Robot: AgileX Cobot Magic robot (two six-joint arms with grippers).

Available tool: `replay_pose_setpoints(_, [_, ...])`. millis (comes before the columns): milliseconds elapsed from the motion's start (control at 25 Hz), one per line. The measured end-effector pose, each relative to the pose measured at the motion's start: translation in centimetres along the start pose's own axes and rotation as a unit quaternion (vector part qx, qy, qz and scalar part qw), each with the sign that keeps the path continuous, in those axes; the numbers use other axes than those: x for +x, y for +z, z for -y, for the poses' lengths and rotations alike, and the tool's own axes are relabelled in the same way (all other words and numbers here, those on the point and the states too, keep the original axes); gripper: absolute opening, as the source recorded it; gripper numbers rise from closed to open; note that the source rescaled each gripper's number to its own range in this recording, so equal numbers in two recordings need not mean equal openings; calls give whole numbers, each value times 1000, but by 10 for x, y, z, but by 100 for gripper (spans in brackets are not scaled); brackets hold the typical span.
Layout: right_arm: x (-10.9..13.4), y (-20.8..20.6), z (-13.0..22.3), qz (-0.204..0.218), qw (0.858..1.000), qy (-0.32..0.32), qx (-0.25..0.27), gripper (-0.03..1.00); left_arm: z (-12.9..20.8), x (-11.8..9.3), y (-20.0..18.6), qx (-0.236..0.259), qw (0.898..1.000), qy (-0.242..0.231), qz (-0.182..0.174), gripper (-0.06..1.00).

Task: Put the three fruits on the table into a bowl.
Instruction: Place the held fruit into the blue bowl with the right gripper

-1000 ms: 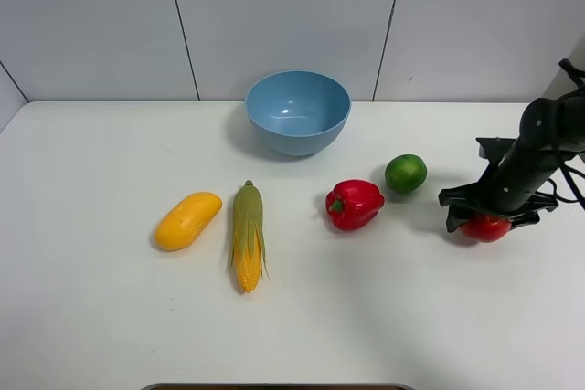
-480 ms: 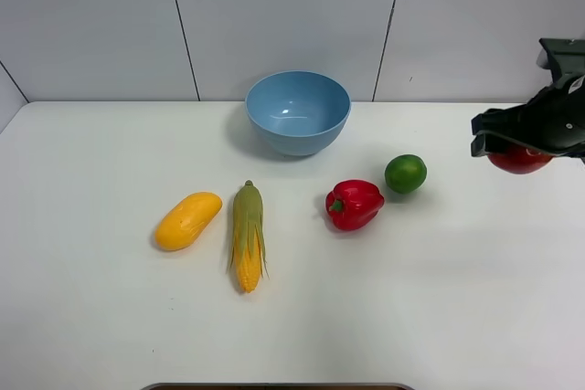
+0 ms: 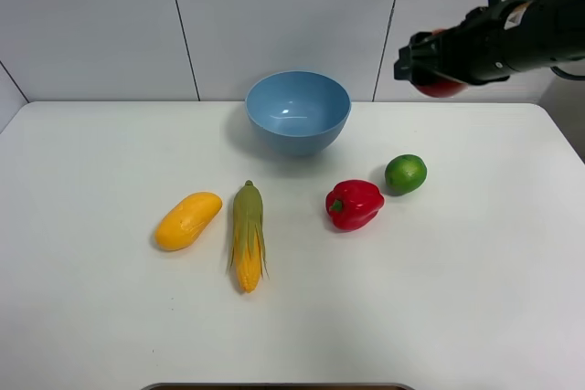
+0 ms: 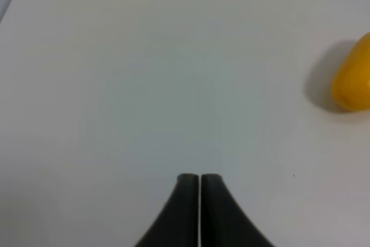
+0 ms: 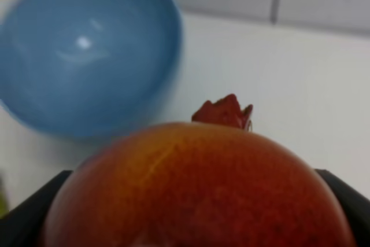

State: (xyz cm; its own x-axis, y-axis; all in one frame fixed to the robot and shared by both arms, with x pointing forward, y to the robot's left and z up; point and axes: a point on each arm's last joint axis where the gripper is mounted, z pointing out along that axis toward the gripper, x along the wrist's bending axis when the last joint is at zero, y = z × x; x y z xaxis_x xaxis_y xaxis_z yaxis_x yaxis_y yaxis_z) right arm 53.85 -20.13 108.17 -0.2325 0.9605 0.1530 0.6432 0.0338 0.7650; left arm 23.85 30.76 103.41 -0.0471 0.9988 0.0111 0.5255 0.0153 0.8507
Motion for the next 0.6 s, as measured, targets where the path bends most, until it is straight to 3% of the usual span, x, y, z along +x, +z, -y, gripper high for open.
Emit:
replay_pose_setpoints(240, [27, 34, -19, -28, 999, -23, 0, 73, 0, 0, 0, 0, 1000, 0, 0, 0])
replay_pose_setpoints(600, [66, 116, -37, -54, 997, -53, 1, 73, 0, 0, 0, 0, 1000, 0, 0, 0])
